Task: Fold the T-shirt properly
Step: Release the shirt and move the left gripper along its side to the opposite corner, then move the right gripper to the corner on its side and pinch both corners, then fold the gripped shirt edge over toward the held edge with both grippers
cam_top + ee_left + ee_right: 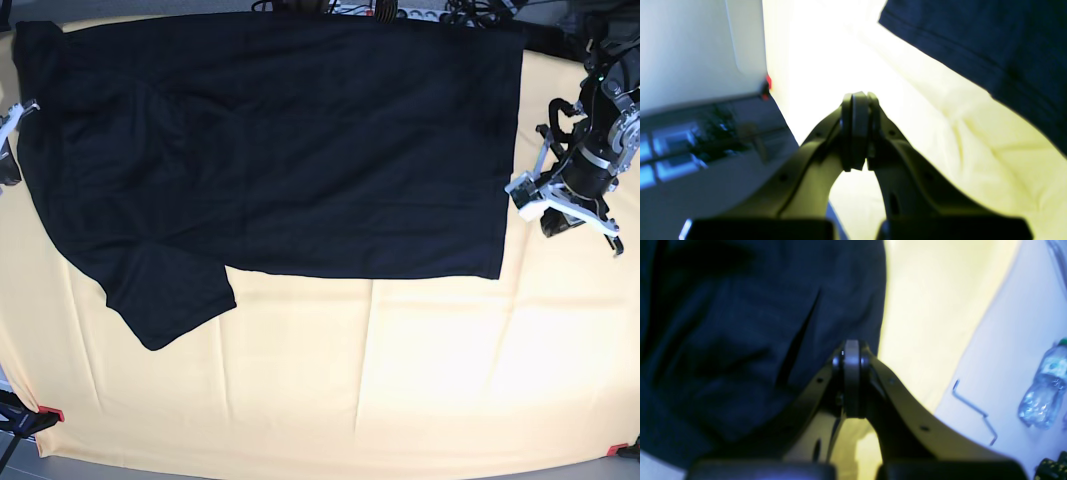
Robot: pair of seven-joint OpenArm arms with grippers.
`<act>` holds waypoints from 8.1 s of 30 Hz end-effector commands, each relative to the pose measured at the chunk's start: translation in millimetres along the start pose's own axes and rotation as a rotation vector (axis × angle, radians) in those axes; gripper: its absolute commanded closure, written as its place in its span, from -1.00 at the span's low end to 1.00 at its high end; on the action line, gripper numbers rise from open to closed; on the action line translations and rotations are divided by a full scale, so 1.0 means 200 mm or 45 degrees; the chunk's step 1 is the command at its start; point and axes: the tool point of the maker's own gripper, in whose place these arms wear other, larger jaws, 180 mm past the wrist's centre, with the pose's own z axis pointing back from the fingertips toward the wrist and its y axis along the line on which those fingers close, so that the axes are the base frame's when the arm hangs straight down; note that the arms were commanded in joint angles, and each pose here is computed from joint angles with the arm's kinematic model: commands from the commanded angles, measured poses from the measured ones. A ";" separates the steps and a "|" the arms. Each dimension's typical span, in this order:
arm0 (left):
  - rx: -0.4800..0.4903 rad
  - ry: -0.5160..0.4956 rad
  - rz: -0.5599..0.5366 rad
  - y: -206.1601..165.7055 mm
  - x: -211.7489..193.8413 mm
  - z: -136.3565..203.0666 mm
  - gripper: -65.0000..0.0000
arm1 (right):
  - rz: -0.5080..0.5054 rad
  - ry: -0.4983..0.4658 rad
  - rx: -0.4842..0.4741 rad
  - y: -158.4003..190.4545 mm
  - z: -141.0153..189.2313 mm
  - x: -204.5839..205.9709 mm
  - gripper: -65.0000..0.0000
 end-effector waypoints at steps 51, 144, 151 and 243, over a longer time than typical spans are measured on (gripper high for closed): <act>-0.744 -0.360 1.690 -0.16 0.11 -0.80 0.04 | -0.022 -0.156 -0.104 -0.13 0.03 0.19 1.00; -0.414 -0.472 1.538 0.24 0.12 -0.87 1.00 | -0.848 -0.469 0.234 -0.38 -0.87 0.47 1.00; -0.330 -0.500 1.487 0.29 0.11 -0.88 1.00 | -0.629 -0.451 0.206 -0.31 -0.94 0.59 1.00; -1.167 -0.377 1.539 0.00 -0.04 -0.41 0.63 | -0.724 0.001 0.358 -0.38 -0.72 0.14 0.96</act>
